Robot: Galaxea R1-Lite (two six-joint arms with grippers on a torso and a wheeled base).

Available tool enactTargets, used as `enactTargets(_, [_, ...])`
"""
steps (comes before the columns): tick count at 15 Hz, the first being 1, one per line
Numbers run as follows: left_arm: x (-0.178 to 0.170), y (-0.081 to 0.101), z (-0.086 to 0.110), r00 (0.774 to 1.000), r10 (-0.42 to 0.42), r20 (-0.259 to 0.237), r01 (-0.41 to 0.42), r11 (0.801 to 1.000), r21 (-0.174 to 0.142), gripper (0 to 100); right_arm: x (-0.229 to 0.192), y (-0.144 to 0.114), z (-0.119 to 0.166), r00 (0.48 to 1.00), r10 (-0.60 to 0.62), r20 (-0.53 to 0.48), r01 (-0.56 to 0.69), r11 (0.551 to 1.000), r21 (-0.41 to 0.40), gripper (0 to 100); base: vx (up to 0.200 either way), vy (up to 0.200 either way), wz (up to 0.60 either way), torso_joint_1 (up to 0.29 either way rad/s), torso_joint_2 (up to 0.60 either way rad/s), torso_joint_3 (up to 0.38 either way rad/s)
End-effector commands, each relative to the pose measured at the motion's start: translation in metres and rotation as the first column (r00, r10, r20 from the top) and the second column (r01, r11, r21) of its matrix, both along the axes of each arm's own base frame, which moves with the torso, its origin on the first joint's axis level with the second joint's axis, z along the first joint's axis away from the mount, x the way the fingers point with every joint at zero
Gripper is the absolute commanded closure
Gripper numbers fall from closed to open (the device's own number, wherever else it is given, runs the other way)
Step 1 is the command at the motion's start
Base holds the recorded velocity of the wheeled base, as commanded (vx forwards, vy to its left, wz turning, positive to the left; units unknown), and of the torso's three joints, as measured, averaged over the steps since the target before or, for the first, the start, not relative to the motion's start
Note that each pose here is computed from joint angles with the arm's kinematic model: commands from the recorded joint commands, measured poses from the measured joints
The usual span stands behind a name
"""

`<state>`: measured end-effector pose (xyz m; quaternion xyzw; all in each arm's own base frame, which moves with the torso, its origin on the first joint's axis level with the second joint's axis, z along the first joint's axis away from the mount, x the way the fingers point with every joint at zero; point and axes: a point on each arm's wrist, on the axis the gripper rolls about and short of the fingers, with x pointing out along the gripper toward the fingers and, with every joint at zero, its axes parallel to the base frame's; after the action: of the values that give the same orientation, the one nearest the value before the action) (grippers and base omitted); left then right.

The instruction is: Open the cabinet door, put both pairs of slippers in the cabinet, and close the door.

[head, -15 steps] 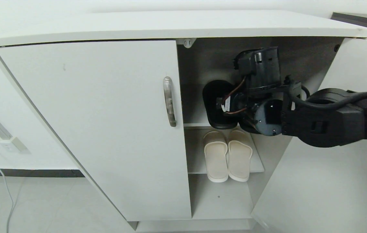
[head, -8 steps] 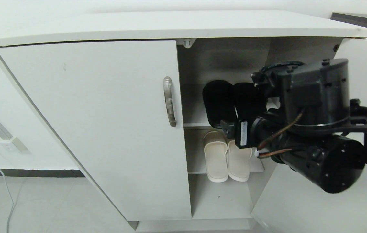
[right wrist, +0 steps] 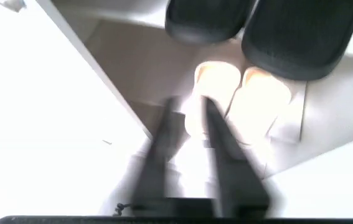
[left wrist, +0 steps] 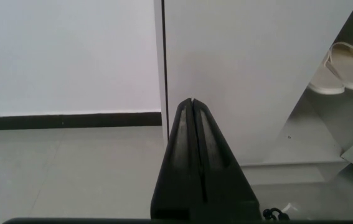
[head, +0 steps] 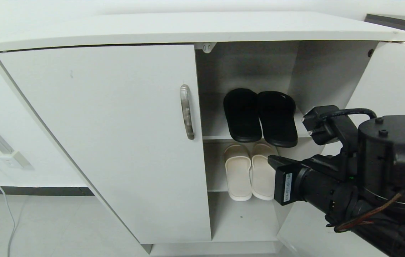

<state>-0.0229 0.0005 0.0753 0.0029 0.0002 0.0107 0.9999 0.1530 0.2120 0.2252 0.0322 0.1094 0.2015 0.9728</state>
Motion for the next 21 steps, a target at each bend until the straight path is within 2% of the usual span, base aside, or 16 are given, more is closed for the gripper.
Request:
enactTargets(1, [0.0,0.0,0.0,1.0,0.0,-0.001,0.0,1.0,0.0,100,-0.001,0.0,-0.003,1.0,0.002,-0.005,-0.002,1.0,-0.01,100,0.0,0.0,0.0,0.0,0.0,0.0])
enactTargets(7, [0.0,0.0,0.0,1.0,0.0,-0.001,0.0,1.0,0.0,100,0.004,0.004,-0.015,0.999,0.019,-0.04,-0.021,0.999,-0.034,100,0.0,0.0,0.0,0.0,0.0,0.0])
enactTargets(16, [0.0,0.0,0.0,1.0,0.0,0.0,0.0,1.0,-0.003,100,0.013,0.016,-0.031,0.999,0.009,-0.044,-0.011,0.999,-0.045,100,-0.2,0.0,0.0,0.004,0.0,0.004])
enactTargets(21, [0.0,0.0,0.0,1.0,0.0,-0.001,0.0,1.0,-0.003,100,0.025,0.013,-0.04,0.998,-0.025,-0.05,0.022,0.998,-0.055,100,-0.2,0.0,0.0,0.001,0.0,0.0])
